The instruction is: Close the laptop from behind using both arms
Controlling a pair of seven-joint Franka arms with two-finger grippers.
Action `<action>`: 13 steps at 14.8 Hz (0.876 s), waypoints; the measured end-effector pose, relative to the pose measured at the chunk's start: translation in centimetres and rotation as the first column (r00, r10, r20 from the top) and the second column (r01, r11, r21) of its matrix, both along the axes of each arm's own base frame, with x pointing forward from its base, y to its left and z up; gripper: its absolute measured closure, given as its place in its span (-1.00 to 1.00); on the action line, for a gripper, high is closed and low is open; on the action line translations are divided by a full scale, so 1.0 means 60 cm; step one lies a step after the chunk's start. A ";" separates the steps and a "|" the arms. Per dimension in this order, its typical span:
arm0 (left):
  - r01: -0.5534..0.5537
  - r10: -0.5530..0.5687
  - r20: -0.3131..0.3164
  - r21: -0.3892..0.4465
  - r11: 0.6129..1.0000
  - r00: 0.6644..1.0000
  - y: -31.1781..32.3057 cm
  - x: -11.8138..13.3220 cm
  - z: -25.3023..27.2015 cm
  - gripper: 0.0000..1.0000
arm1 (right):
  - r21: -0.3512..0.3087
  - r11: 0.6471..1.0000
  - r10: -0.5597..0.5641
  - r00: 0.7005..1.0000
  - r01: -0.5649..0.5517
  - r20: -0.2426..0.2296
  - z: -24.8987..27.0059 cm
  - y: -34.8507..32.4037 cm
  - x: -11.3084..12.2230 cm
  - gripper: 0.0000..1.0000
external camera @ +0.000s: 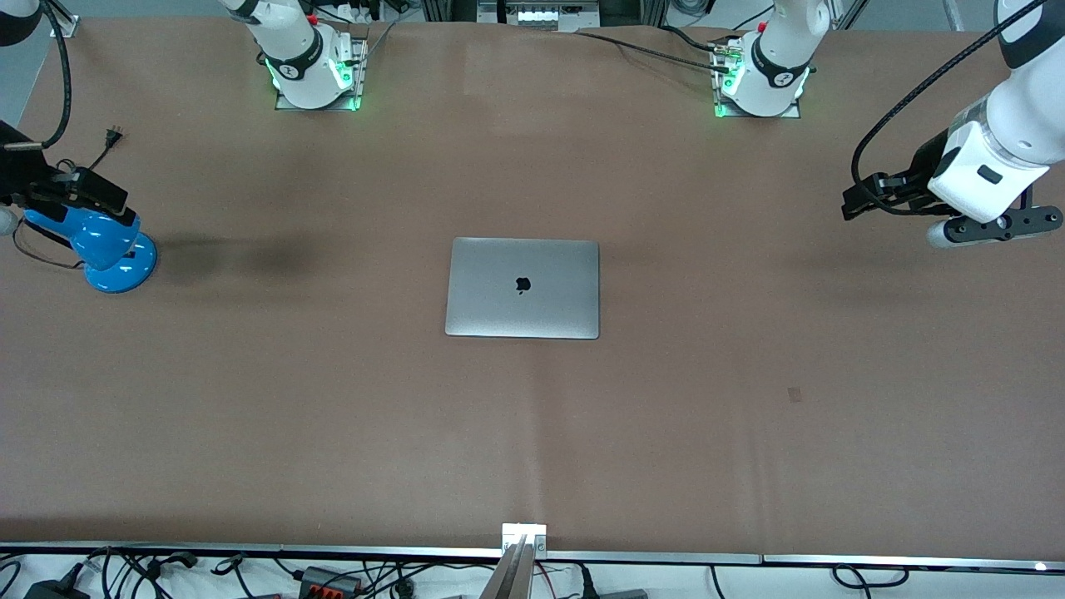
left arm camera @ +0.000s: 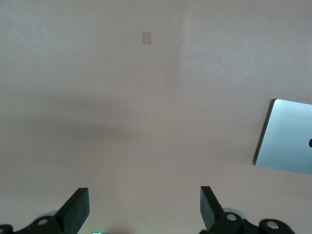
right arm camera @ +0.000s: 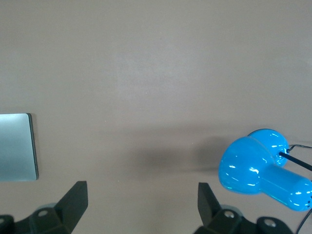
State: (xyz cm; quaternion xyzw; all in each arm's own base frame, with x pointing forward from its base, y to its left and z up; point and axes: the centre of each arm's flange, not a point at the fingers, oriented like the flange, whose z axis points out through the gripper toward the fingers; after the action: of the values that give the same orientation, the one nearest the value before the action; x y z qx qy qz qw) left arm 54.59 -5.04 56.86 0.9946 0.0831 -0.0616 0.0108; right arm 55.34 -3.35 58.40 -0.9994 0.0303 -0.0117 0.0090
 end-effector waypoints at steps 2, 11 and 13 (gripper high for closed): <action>-0.001 0.001 -0.004 0.000 1.000 1.000 0.001 -0.001 -0.001 -1.00 | 0.000 1.000 0.004 1.000 -0.004 -0.002 -0.002 0.004 0.000 -1.00; -0.001 0.001 -0.007 0.001 1.000 1.000 0.001 -0.001 -0.001 -1.00 | -0.008 1.000 0.008 1.000 -0.008 0.004 0.001 0.004 0.000 -1.00; -0.001 0.001 -0.007 0.001 1.000 1.000 0.001 -0.001 -0.001 -1.00 | -0.011 1.000 0.009 1.000 -0.009 0.003 0.001 0.004 -0.001 -1.00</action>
State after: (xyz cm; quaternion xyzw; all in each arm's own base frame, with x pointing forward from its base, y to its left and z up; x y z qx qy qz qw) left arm 54.51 -4.97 56.81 0.9943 0.0836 -0.0650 0.0103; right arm 55.31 -3.10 58.45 -0.9996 0.0257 -0.0136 0.0035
